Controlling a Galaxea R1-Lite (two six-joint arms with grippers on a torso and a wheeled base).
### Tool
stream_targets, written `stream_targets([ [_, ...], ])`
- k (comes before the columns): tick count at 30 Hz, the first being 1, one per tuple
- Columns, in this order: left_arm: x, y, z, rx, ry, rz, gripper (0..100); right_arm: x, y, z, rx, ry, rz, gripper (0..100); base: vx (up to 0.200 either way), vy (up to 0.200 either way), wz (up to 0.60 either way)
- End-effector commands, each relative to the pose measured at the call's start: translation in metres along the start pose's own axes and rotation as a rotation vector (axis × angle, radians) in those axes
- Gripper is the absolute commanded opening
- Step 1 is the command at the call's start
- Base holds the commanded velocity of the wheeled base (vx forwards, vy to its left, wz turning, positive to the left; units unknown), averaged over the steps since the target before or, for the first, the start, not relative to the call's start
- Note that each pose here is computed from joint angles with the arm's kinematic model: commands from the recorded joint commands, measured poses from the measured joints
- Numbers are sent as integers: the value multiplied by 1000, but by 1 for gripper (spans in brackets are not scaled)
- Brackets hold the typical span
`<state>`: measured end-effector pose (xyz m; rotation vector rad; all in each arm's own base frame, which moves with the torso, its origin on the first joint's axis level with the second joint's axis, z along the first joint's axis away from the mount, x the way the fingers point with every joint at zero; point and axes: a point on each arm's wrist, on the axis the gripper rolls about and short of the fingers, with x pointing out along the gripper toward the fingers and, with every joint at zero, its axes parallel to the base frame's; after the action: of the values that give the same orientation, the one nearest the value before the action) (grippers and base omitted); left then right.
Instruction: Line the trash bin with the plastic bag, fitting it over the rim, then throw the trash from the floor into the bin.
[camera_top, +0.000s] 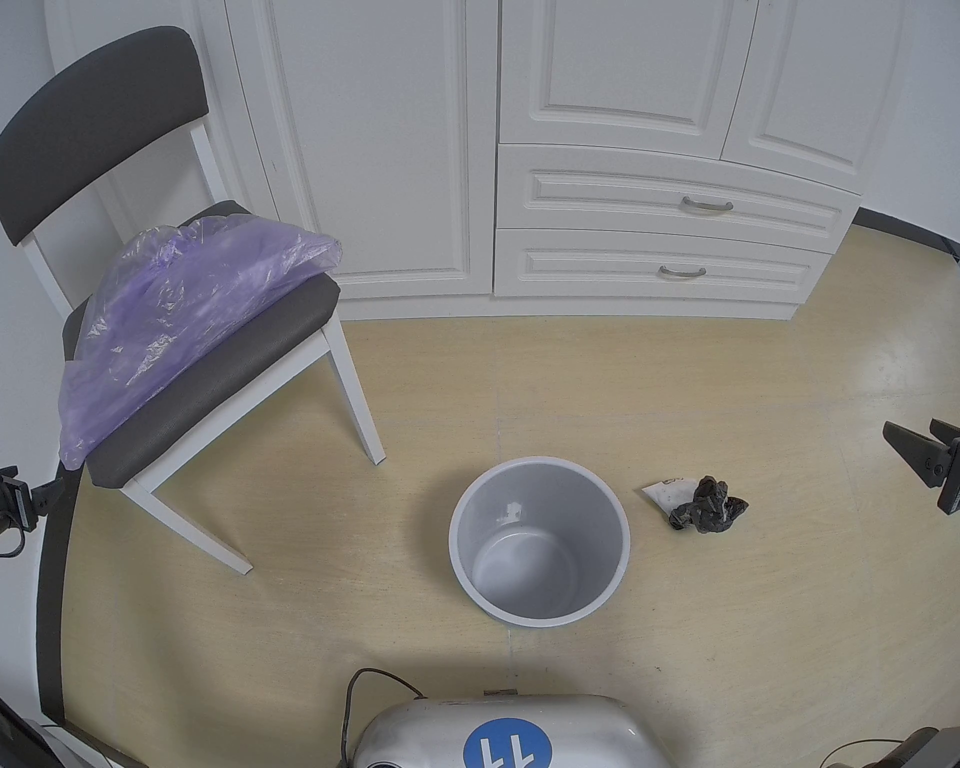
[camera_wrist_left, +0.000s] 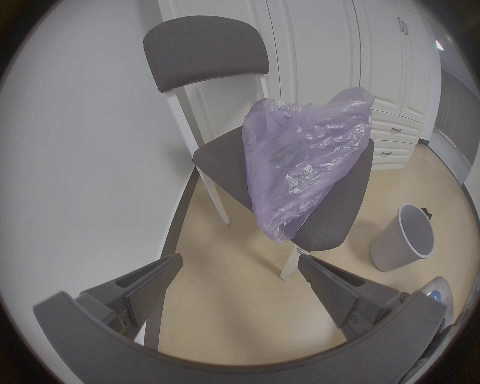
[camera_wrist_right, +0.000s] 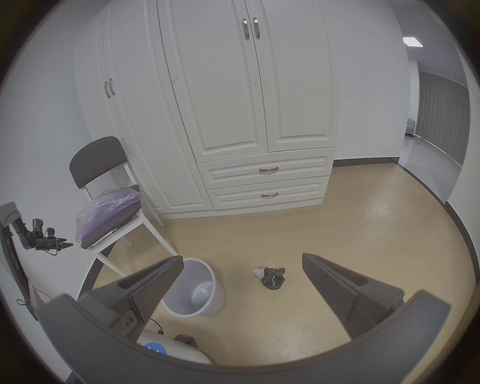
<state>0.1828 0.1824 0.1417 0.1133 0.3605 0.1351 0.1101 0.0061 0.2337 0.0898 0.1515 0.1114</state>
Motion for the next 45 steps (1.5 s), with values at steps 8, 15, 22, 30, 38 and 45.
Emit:
stream_targets([
  [8,17,7,-5,-9,9,-17,100,0,0,0,0,-1,0,100,0,0,0],
  [15,27,6,-2,-57,-57,-18,100,-1,0,1,1,-7,1,100,0,0,0],
  [22,31,4,6,-135,-146,-16,100,-3,0,4,11,-36,3,100,0,0,0],
  [30,22,-2,-3,-136,-159,-1,100,-5,1,4,10,-46,4,100,0,0,0],
  [38,10,-11,-8,-143,-149,-1,100,-7,1,5,10,-54,7,100,0,0,0],
  [45,-11,-19,-10,-128,-156,20,100,-15,3,5,7,-77,20,100,0,0,0],
])
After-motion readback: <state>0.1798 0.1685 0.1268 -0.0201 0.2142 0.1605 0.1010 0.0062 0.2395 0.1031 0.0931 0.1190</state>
